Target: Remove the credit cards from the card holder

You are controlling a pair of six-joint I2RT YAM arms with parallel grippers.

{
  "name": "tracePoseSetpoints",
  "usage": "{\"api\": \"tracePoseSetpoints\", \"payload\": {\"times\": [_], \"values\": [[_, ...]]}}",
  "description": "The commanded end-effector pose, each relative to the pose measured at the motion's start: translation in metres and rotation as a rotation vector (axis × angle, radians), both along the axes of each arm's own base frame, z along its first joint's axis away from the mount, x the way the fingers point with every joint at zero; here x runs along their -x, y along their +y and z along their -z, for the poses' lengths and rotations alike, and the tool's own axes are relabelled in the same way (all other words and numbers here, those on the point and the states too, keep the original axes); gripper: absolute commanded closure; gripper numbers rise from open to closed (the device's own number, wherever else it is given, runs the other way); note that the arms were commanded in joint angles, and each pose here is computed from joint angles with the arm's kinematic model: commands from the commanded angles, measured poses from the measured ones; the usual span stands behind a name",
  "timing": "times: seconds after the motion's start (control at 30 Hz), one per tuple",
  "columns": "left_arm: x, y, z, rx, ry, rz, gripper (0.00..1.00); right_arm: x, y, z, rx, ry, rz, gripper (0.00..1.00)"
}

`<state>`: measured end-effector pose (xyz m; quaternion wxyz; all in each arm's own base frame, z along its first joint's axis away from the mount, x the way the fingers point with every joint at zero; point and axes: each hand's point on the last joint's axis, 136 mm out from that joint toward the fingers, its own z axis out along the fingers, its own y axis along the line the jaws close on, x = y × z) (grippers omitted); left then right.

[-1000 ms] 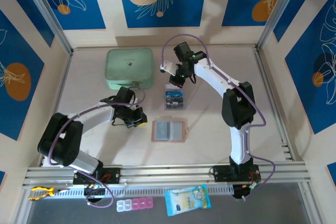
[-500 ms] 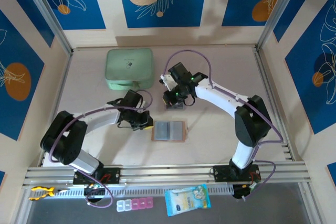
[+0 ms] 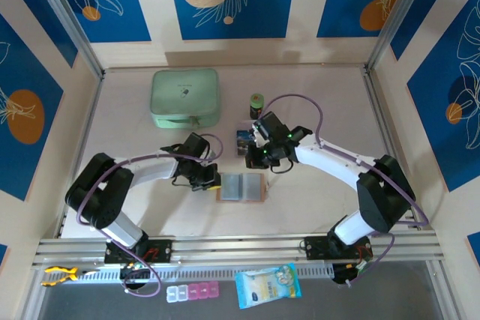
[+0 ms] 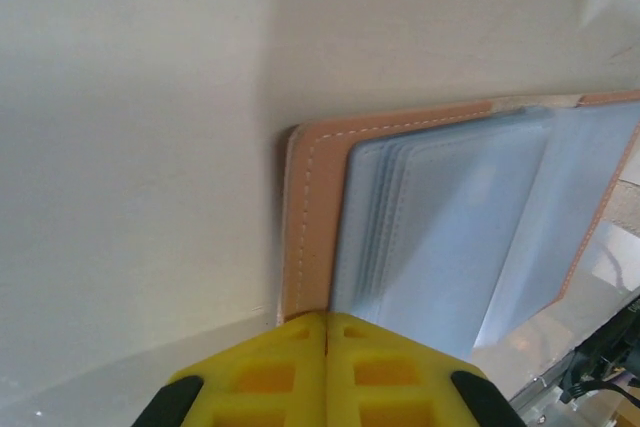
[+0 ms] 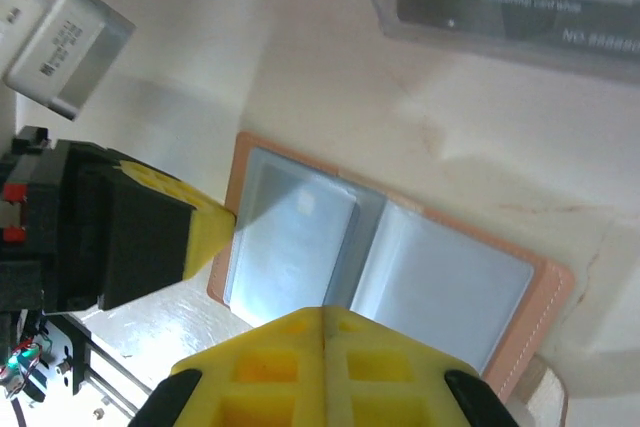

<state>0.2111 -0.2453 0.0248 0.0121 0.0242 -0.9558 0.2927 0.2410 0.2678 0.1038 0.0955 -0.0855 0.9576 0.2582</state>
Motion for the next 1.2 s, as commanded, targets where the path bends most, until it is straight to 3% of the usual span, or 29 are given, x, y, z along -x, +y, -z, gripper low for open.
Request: {"api": "tracePoseSetpoints", "payload": {"times": [0.0,0.5,1.17], "values": [[0.01,0.007,0.009,-0.048,0.018,0.016,0.94,0.008,0.006,-0.005,-0.058,0.038,0.038,0.92],[0.016,0.01,0.017,-0.065,0.017,0.004,0.95,0.037,0.036,0.022,-0.173,0.202,0.055,0.71],[0.013,0.013,0.02,-0.087,0.002,0.011,0.95,0.038,0.057,0.057,-0.157,0.296,0.041,0.72]]}}
